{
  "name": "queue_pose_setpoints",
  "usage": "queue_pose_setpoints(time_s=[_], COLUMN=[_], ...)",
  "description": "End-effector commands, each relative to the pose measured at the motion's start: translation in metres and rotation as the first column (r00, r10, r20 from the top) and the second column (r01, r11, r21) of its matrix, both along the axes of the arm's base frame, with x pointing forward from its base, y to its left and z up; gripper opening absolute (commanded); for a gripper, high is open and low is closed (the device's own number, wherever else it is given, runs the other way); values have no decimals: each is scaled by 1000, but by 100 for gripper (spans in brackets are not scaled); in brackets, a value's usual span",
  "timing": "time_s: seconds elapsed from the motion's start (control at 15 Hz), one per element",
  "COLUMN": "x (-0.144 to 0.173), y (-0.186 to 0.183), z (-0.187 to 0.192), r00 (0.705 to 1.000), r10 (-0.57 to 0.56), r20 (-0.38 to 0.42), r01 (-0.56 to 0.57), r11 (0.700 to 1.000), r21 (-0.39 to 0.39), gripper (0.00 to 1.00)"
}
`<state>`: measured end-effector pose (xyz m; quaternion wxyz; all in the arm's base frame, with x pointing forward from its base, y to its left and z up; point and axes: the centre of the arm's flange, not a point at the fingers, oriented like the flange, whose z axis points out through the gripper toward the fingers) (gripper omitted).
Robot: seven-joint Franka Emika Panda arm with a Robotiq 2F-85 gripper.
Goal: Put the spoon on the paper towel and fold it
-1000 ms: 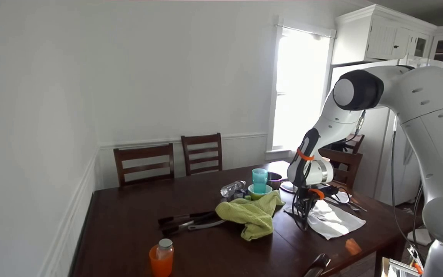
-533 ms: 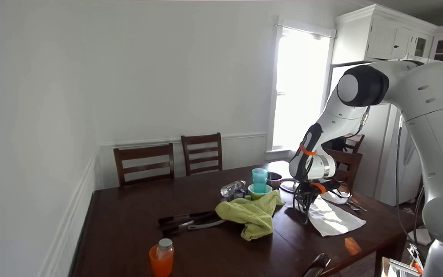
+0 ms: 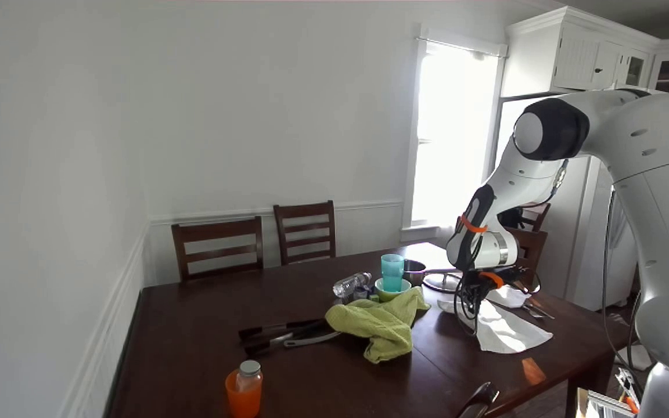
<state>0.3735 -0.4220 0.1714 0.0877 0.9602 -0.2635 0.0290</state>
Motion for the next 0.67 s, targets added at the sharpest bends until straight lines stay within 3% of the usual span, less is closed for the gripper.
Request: queue_pose_setpoints(time_s=[0.0, 0.6], x=[-5, -14], y=[-5, -14], z=[1, 2], r00=[1000, 1000], r10=[-1, -2], r20=[0, -1], r01=[1, 2], r11=[1000, 1000], r21=[-5, -15], gripper=[4, 4])
